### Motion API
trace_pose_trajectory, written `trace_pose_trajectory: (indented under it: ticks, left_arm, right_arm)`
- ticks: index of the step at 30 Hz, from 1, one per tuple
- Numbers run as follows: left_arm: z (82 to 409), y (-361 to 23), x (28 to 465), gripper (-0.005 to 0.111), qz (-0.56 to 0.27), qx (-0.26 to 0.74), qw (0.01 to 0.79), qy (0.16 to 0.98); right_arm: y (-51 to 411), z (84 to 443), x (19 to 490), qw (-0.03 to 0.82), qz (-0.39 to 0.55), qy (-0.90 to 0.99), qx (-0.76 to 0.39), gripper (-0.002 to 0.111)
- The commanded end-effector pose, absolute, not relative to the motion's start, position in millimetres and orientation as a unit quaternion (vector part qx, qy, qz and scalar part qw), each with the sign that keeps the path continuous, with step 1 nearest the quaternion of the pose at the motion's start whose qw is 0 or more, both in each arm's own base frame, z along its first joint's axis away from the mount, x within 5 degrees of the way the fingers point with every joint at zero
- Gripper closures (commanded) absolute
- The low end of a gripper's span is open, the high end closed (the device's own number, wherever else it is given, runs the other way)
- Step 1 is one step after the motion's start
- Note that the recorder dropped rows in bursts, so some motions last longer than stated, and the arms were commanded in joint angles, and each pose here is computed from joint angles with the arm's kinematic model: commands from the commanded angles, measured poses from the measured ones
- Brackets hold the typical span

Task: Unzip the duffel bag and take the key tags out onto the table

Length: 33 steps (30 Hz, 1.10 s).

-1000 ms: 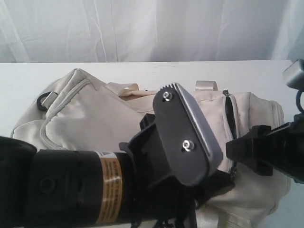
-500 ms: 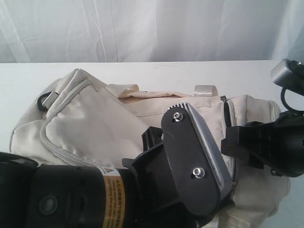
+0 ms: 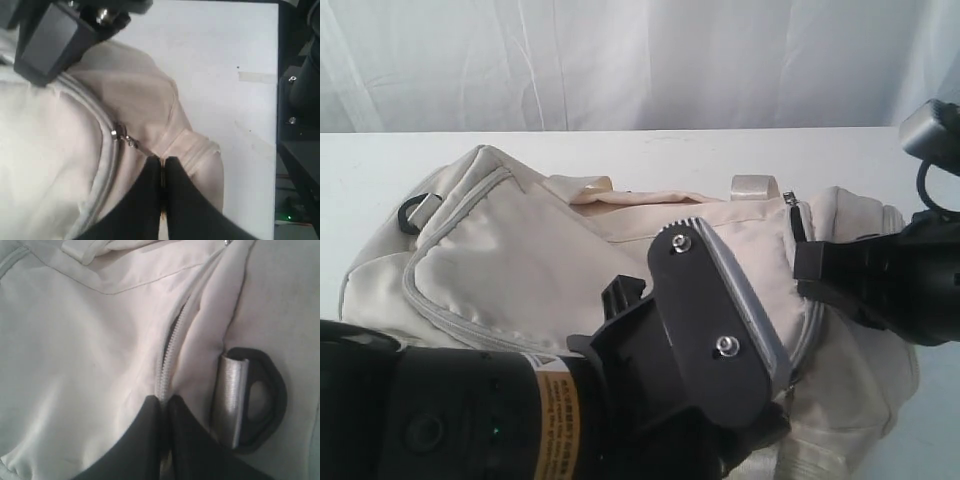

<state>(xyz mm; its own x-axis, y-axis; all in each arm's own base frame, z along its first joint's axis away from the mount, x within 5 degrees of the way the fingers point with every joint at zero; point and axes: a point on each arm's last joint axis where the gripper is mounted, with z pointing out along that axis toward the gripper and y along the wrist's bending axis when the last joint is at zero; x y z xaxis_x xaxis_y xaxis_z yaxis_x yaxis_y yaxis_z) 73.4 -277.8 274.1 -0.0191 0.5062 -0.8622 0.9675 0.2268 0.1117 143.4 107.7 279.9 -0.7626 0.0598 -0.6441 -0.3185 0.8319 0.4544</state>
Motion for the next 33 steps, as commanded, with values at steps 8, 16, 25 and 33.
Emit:
trace_pose_trajectory:
  ticks: [8, 16, 25, 33]
  left_arm:
    - [288.5, -248.2, 73.7, 0.107, -0.228, 0.518, 0.397, 0.723]
    - [296.5, -211.7, 74.7, 0.107, -0.155, 0.489, 0.360, 0.779]
    - [271.9, -177.6, 73.3, 0.107, -0.088, 0.442, 0.311, 0.837]
    - [270.2, -126.7, 79.3, 0.107, -0.014, 0.339, 0.351, 0.873]
  right_arm:
    - [104.6, 284.6, 151.9, 0.403, 0.247, 0.875, -0.103, 0.108]
    - [103.9, 285.2, 153.0, 0.412, 0.238, 0.872, -0.111, 0.108]
    - [103.2, 284.1, 152.6, 0.410, 0.230, 0.875, -0.119, 0.108]
    - [101.6, 282.5, 152.4, 0.409, 0.211, 0.877, -0.136, 0.108]
